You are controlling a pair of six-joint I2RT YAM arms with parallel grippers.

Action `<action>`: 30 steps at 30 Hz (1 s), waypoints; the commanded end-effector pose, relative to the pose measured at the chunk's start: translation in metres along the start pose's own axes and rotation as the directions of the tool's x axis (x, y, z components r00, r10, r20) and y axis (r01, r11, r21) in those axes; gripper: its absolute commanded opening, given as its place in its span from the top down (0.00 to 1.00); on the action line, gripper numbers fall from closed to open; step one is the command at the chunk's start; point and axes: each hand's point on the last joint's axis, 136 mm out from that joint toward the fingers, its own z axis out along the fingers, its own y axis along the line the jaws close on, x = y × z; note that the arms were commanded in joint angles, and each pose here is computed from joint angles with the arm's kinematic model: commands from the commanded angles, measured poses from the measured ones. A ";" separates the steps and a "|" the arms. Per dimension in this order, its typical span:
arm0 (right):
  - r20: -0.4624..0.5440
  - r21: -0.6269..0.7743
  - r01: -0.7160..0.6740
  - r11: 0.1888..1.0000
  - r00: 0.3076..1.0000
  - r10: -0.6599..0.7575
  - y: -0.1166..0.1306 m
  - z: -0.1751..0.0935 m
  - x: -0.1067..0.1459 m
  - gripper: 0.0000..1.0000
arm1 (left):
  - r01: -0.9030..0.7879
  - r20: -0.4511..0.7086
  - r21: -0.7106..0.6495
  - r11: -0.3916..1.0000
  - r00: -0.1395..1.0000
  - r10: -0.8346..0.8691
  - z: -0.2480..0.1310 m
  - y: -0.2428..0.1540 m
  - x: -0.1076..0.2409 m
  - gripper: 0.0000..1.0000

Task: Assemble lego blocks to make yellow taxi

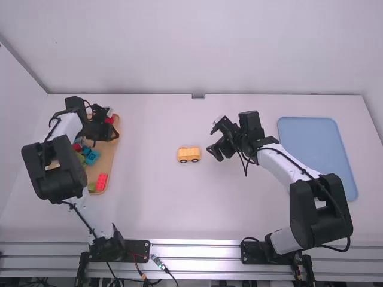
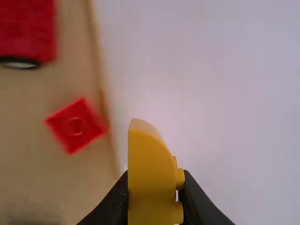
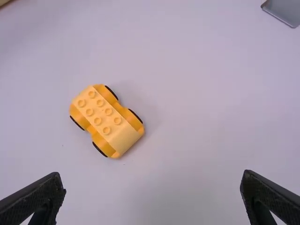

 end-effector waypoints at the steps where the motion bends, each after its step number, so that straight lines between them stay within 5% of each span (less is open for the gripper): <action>1: 0.017 0.001 0.004 1.000 1.000 -0.004 0.002 -0.006 -0.004 0.01 | -0.097 0.049 0.171 0.980 0.995 0.090 0.006 -0.043 -0.011 0.77; 16: 0.039 -0.027 0.023 0.999 0.999 -0.022 0.007 -0.006 -0.008 0.01 | -0.202 0.032 0.438 0.876 0.977 0.210 0.057 -0.155 0.022 0.81; 22: 0.204 -0.190 0.362 0.913 0.924 -0.324 0.045 -0.013 -0.022 0.01 | -0.258 0.073 0.592 0.764 0.961 0.268 0.036 -0.200 0.023 0.81; 30: 0.414 -0.180 0.648 0.741 0.733 -0.540 0.070 -0.025 -0.039 0.01 | -0.319 0.137 0.740 0.592 0.933 0.332 -0.020 -0.237 0.030 0.80</action>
